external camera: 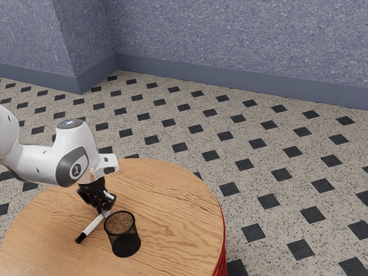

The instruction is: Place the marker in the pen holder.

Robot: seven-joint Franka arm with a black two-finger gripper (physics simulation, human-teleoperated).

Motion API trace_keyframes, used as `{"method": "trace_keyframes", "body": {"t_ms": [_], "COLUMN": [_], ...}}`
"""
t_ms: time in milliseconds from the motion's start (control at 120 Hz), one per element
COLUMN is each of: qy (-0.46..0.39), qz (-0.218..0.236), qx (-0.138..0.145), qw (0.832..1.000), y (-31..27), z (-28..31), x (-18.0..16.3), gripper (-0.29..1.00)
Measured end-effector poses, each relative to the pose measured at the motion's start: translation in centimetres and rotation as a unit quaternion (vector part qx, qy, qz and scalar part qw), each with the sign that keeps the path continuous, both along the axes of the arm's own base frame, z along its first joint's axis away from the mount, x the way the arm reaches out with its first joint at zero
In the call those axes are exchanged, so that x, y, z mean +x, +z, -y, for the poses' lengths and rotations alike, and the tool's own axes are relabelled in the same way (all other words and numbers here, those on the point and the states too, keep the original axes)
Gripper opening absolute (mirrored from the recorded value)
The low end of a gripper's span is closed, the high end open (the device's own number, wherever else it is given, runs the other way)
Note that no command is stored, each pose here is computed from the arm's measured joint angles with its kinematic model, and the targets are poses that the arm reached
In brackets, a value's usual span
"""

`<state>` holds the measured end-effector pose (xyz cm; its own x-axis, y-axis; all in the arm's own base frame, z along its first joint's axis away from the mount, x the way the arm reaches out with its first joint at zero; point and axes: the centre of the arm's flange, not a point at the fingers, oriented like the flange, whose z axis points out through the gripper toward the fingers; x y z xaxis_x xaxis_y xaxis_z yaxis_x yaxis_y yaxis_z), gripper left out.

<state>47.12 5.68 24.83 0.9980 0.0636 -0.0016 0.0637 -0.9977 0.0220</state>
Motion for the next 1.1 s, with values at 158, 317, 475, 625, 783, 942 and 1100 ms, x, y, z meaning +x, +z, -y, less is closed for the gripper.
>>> {"method": "trace_keyframes", "body": {"t_ms": [158,317,475,625,783,942,1100], "qy": [0.015,0.029,0.037,0.024,-0.007,-0.055,-0.108], "qz": [0.001,0.001,0.002,0.025,0.077,0.162,0.213], "qx": [-0.011,-0.021,-0.026,-0.022,-0.006,0.024,0.029], "qw": [1.0,0.999,0.999,0.999,0.997,0.985,0.971], "y": [-0.2,-0.4,-0.5,1.6,6.8,15.2,20.1], "z": [-0.1,-0.3,-0.3,0.2,0.9,2.0,6.6], "x": [-0.1,-0.1,-0.1,0.5,1.1,1.1,0.0], "gripper": [0.08,0.04,0.0,-0.06,-0.08,-0.08,-0.07]}}
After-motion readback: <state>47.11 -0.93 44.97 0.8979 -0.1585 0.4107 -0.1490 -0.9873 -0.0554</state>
